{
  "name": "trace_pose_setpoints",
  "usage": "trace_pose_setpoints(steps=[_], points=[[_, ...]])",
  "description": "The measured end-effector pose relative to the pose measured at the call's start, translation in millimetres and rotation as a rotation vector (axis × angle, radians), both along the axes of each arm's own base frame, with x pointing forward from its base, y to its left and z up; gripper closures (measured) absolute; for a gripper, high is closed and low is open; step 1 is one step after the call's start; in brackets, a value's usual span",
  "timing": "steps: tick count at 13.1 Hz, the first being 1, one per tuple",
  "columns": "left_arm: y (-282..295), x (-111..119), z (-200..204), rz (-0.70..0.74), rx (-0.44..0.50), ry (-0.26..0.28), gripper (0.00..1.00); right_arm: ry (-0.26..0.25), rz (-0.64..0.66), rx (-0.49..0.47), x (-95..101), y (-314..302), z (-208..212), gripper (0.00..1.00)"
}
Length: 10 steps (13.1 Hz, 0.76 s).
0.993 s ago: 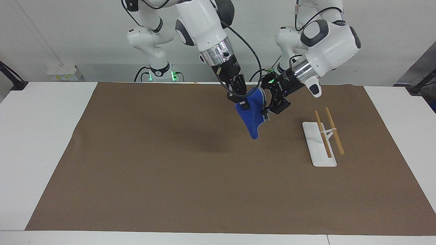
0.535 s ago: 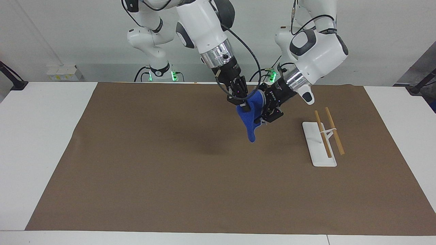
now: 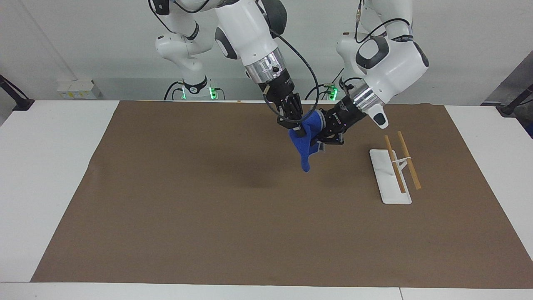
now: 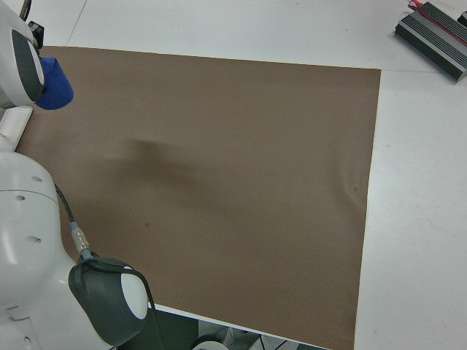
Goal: Right arm passes towel to left arm to hang
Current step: 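Close the left gripper on the towel while the right gripper releases it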
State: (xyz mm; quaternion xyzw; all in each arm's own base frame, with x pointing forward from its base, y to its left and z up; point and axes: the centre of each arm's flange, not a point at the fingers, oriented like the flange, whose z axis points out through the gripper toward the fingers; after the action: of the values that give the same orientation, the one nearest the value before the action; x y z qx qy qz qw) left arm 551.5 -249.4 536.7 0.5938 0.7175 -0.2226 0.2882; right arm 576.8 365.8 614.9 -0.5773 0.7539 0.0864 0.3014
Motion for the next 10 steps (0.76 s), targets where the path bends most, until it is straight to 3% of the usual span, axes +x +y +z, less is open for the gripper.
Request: trace_pose_setpoints(steps=[5,9,10], points=[[3.3,0.2,4.3,-0.003,0.021,-0.018,0.98,-0.004,-0.007,-0.004,5.2,-8.2,-0.2,0.96],[4.2,-1.3,9.4,-0.020,0.064,-0.049,0.98,-0.037,0.038,-0.029,8.9,-13.9,-0.6,0.96],[3.4,-1.7,9.9,-0.027,0.082,-0.058,0.98,-0.052,0.060,-0.041,10.9,-16.9,-0.9,0.91]])
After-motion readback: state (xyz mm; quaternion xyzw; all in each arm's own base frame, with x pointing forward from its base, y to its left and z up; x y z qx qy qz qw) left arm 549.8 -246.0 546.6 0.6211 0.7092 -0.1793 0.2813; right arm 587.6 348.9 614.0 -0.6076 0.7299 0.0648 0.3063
